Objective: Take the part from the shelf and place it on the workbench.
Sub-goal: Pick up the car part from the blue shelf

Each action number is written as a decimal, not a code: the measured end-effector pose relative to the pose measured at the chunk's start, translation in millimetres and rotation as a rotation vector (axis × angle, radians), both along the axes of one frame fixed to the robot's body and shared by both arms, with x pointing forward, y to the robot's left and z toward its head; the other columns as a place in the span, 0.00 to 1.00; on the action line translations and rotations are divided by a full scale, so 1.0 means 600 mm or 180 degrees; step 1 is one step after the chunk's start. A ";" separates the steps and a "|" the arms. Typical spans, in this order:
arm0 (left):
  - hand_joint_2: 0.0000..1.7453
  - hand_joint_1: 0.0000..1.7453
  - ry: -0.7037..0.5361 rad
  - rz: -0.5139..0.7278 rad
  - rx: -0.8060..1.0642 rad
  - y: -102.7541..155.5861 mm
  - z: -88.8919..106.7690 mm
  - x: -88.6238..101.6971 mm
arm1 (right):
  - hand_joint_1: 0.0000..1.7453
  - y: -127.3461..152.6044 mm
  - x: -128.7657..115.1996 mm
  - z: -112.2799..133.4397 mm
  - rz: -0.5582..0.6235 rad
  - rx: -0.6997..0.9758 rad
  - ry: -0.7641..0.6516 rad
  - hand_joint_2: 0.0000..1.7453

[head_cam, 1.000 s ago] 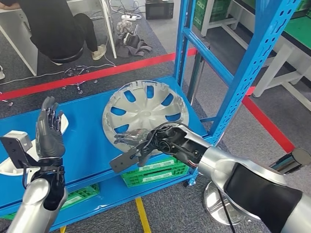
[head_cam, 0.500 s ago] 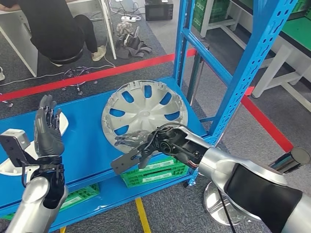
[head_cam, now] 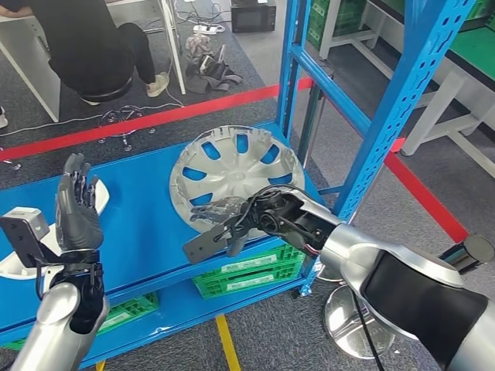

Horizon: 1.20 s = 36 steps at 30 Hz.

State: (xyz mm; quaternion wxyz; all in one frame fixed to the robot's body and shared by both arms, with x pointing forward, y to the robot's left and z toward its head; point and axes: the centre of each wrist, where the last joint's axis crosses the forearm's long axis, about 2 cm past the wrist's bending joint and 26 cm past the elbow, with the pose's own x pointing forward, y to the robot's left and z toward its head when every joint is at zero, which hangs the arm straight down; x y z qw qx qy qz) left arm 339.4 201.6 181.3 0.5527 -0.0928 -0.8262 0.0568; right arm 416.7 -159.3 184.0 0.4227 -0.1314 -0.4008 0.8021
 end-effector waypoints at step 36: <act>0.00 0.00 0.0016 0.0027 -0.0001 0.004 0.000 0.001 | 0.00 -0.027 0.014 0.026 -0.0060 -0.0253 0.0126 1.00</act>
